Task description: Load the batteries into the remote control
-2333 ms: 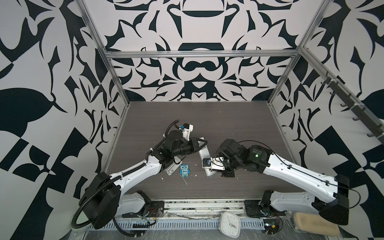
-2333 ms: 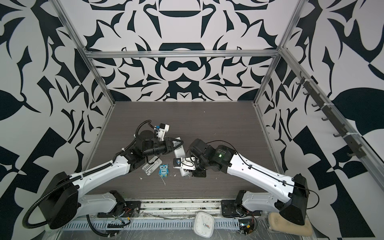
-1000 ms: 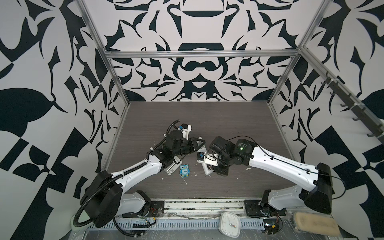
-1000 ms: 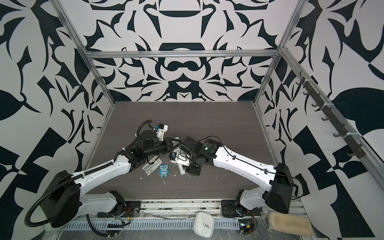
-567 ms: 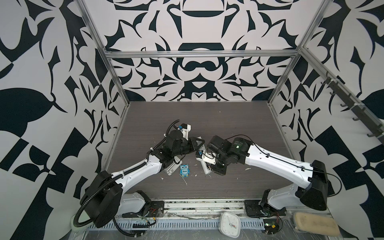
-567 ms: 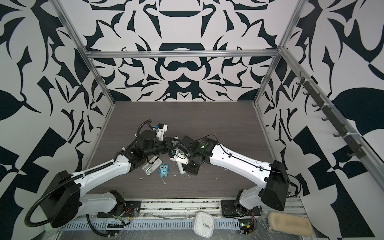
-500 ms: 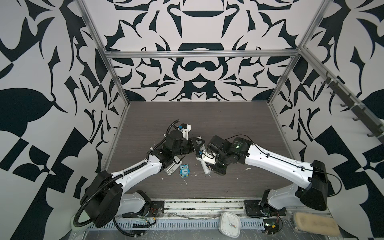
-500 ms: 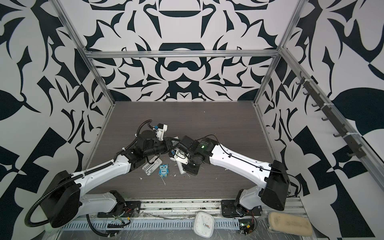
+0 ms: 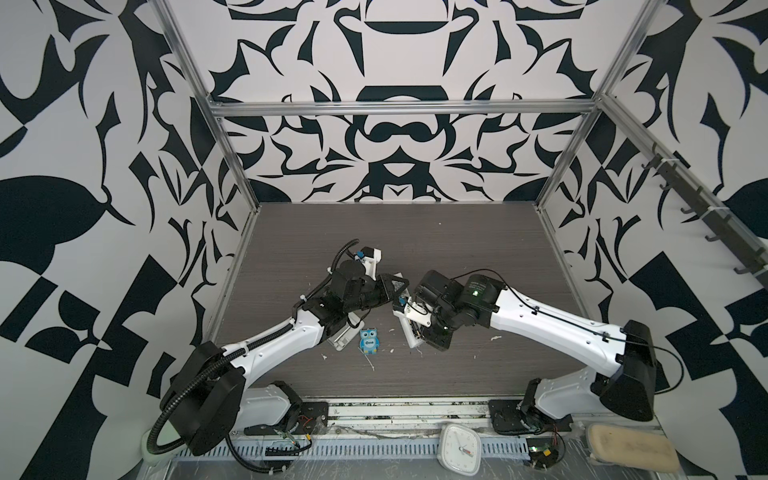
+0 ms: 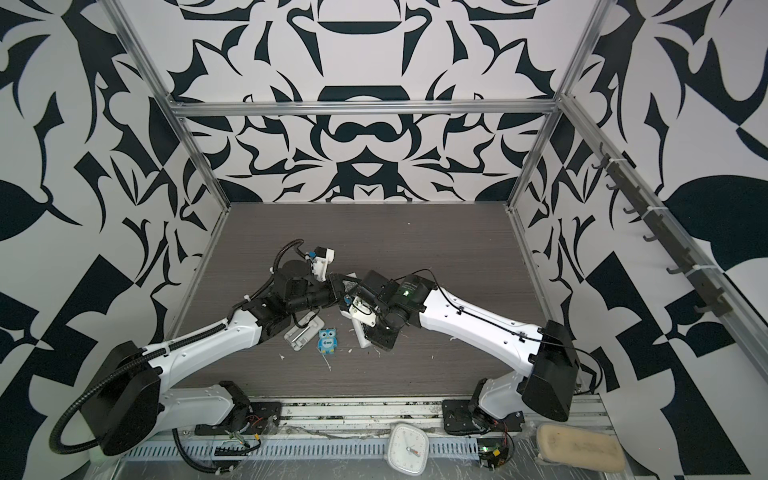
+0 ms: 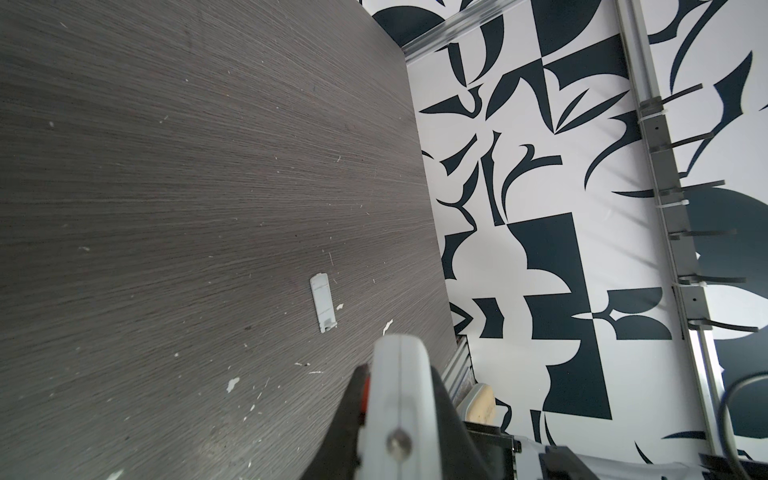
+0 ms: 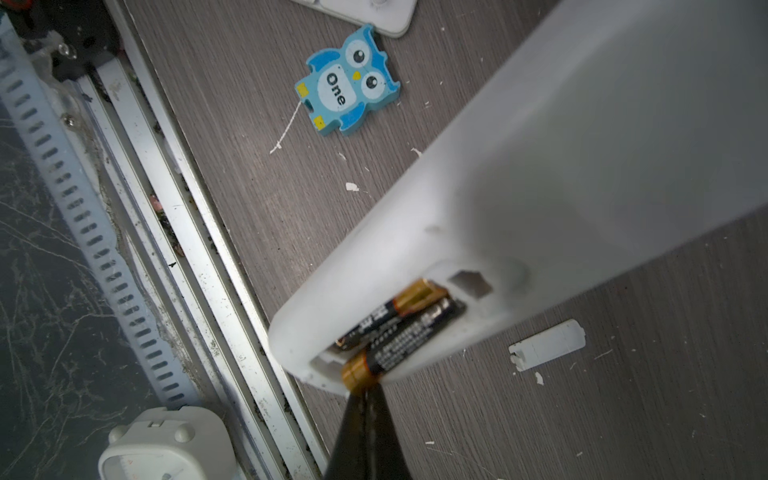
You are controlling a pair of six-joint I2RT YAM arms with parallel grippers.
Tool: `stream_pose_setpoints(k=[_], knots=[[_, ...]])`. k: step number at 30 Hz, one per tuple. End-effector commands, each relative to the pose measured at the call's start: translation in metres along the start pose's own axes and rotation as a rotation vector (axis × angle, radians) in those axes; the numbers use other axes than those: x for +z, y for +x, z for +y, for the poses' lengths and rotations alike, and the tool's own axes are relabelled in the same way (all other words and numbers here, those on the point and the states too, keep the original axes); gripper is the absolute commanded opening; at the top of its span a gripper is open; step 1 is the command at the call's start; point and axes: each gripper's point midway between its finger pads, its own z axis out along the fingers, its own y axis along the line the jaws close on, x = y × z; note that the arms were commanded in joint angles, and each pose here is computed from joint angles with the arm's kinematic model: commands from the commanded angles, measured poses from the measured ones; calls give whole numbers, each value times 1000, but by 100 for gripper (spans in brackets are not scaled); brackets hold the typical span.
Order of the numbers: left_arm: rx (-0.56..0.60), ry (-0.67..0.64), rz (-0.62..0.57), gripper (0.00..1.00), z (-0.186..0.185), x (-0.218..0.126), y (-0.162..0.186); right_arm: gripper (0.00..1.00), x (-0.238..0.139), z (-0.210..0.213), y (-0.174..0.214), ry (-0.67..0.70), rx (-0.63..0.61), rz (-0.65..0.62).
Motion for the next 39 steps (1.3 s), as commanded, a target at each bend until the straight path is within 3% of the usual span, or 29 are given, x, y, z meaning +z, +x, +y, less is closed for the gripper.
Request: stream_pose_setpoints(k=[1,16,39], knots=[[-36,215,17,0,-59,-12,-2,0,-4,-2,-49,2,0,-204],[-33,224,16,0,-62,-11,-3,1,1,-11,-48,-2,83,-192],[-54,275,-20,0,-69,-10,-11,11,-3,-26,-48,-21,178,-239]])
